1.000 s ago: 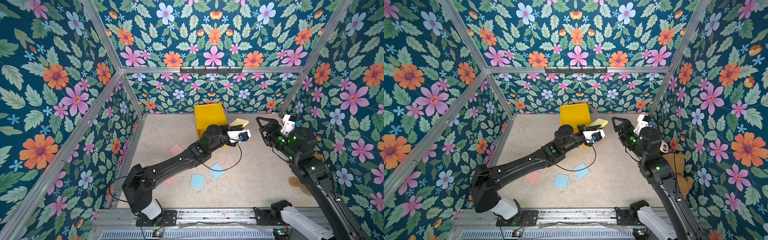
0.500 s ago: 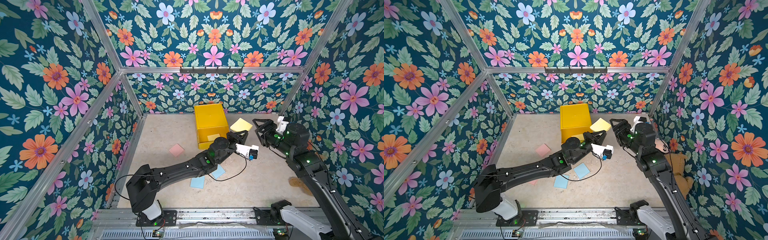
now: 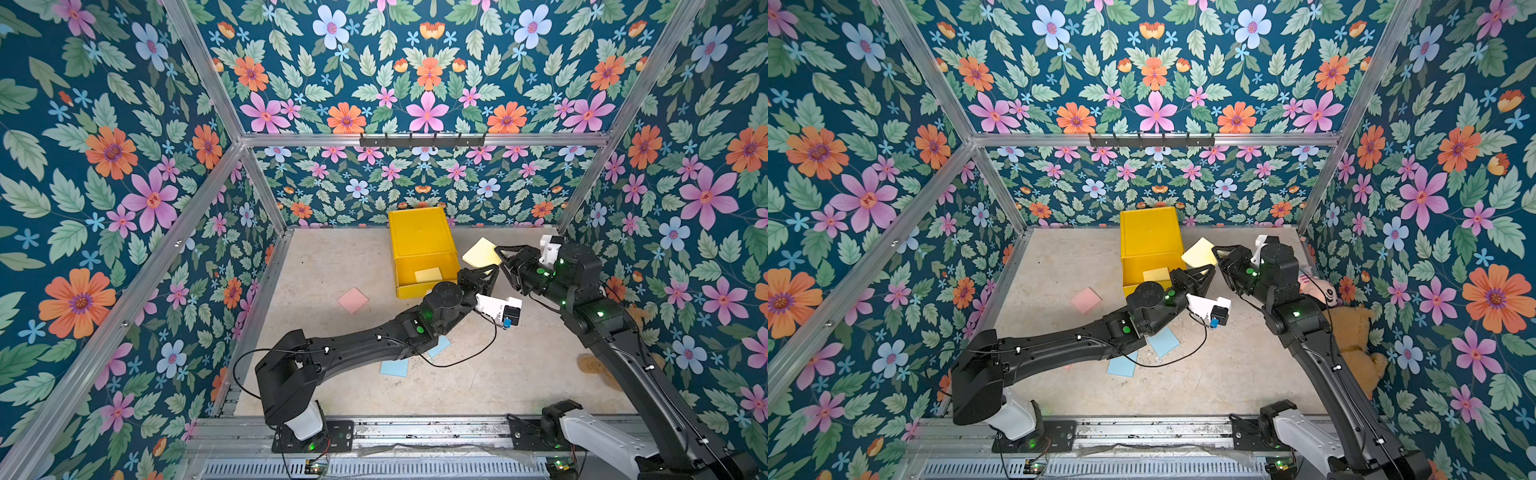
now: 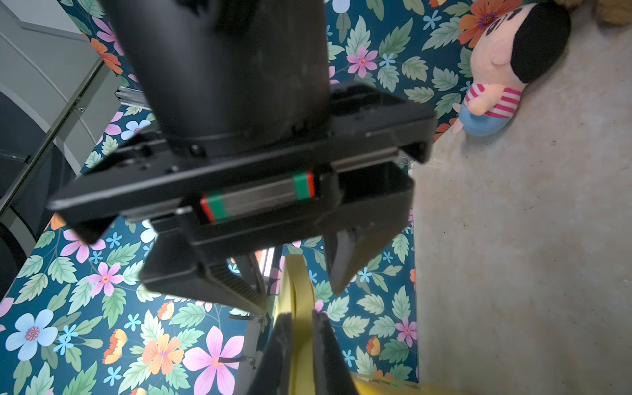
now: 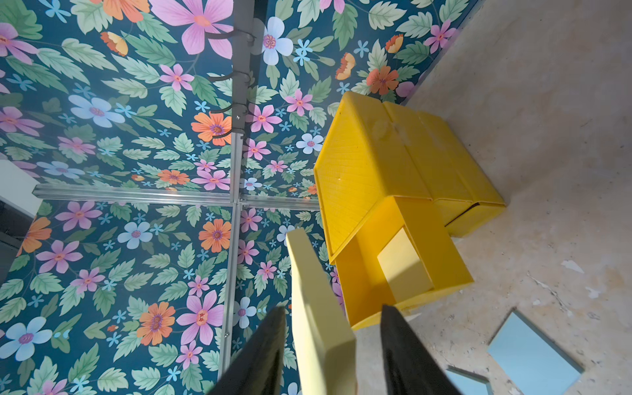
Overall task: Please put the sticky notes in the drawer by color
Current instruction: Pick up the sticky notes from the center of the board, then place the sticky notes in the drawer.
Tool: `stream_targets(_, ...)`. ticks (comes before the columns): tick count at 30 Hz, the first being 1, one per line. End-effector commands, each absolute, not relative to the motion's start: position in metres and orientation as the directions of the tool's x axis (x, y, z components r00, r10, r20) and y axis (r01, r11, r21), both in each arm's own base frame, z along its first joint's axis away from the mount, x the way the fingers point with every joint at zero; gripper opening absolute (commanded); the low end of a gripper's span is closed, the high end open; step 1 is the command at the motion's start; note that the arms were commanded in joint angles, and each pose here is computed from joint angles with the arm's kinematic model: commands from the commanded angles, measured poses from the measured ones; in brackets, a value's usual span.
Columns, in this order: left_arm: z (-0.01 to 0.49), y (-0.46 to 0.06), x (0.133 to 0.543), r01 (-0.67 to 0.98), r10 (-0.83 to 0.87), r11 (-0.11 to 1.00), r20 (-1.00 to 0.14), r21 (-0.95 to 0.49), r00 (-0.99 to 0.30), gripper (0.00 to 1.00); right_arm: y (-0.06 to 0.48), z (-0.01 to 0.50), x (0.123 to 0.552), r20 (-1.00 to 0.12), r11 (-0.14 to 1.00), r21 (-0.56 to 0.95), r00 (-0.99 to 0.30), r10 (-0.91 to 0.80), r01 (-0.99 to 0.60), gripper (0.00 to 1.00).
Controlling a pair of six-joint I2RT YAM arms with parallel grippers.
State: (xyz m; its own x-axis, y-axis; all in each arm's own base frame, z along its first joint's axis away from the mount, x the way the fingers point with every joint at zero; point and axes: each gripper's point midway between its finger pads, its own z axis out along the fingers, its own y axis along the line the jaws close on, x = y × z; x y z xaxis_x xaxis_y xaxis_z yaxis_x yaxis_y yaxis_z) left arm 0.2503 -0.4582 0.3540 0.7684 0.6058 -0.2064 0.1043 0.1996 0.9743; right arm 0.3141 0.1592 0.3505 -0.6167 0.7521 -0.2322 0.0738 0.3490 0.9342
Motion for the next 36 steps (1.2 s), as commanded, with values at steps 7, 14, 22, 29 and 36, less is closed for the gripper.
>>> stream_targets(7, 0.365, -0.455, 0.248, 0.094, 0.596, 0.253, -0.232, 0.963, 0.768, 0.0, 0.163, 0.352, 0.316, -0.235, 0.342, 0.938, -0.63, 0.74, 0.051, 0.14)
stream_targets(14, 0.361, -0.454, 0.253, 0.123, 0.61, 0.281, -0.276, 0.952, 0.743, 0.3, 0.159, 0.357, 0.313, -0.255, 0.349, 0.937, -0.618, 0.743, 0.032, 0.0)
stream_targets(22, 0.353, -0.416, 0.239, 0.402, 0.533, 0.439, -0.593, 0.804, 0.603, 0.96, 0.146, 0.364, 0.318, -0.326, 0.403, 0.915, -0.554, 0.766, 0.019, 0.0)
stream_targets(29, 0.348, -0.337, 0.23, 0.562, 0.419, 0.599, -0.821, 0.571, 0.388, 0.99, 0.147, 0.35, 0.337, -0.374, 0.472, 0.881, -0.547, 0.749, 0.044, 0.0)
stream_targets(36, 0.356, -0.227, 0.27, 0.537, 0.06, 0.837, -0.993, 0.105, 0.102, 1.0, 0.186, 0.343, 0.345, -0.461, 0.566, 0.825, -0.59, 0.663, -0.008, 0.0)
